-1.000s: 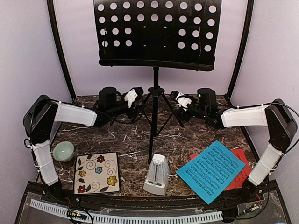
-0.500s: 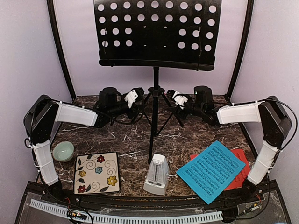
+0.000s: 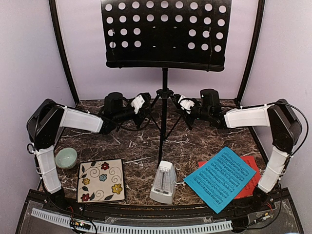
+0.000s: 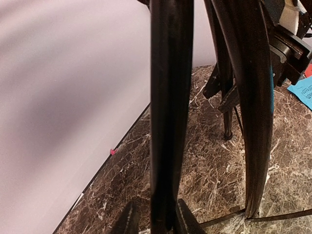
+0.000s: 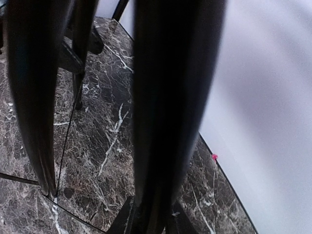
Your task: Set up the instrument practice props
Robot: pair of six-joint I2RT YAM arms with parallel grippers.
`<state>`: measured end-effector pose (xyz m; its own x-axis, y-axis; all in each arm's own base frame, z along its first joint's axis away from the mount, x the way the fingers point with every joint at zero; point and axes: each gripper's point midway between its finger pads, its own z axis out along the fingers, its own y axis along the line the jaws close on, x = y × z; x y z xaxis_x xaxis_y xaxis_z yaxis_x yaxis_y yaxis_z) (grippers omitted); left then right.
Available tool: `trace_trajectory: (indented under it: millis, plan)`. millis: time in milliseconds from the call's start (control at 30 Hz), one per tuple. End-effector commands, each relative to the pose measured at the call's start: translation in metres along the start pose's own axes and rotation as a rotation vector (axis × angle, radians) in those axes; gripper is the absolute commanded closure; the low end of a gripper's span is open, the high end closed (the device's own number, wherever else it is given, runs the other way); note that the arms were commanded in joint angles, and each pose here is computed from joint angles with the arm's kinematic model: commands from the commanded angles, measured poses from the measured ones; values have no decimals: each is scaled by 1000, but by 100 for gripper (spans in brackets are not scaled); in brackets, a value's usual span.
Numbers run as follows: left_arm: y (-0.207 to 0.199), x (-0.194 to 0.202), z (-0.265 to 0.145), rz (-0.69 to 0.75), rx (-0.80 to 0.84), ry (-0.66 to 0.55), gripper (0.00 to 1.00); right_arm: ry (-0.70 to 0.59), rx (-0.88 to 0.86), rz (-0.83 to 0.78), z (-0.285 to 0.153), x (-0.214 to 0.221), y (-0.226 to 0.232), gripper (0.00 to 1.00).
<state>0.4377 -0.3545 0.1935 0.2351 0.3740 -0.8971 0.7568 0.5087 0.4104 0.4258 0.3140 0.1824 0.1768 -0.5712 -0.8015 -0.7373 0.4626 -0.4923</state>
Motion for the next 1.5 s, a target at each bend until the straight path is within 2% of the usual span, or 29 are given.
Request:
trace_trajectory:
  millis: [0,300,500,767,1133,1333,1467]
  plan:
    - [21,-20,1,32,-69,-55,76,-64,155,-34,0,-29,-51,82]
    - [35,-19,9,68,-135,-56,93,-85,176,-68,14,-36,-66,100]
    - [60,-22,11,97,-212,-61,99,-87,192,-100,25,-36,-77,100]
    - [96,-9,1,103,-250,-48,100,-102,179,-99,38,-32,-81,100]
    - [101,2,10,117,-236,-19,100,-105,161,-91,67,-22,-85,100]
    - [99,4,10,104,-224,-23,96,-122,155,-94,68,-23,-84,87]
    - [94,0,11,90,-204,-39,92,-136,149,-90,63,-24,-80,81]
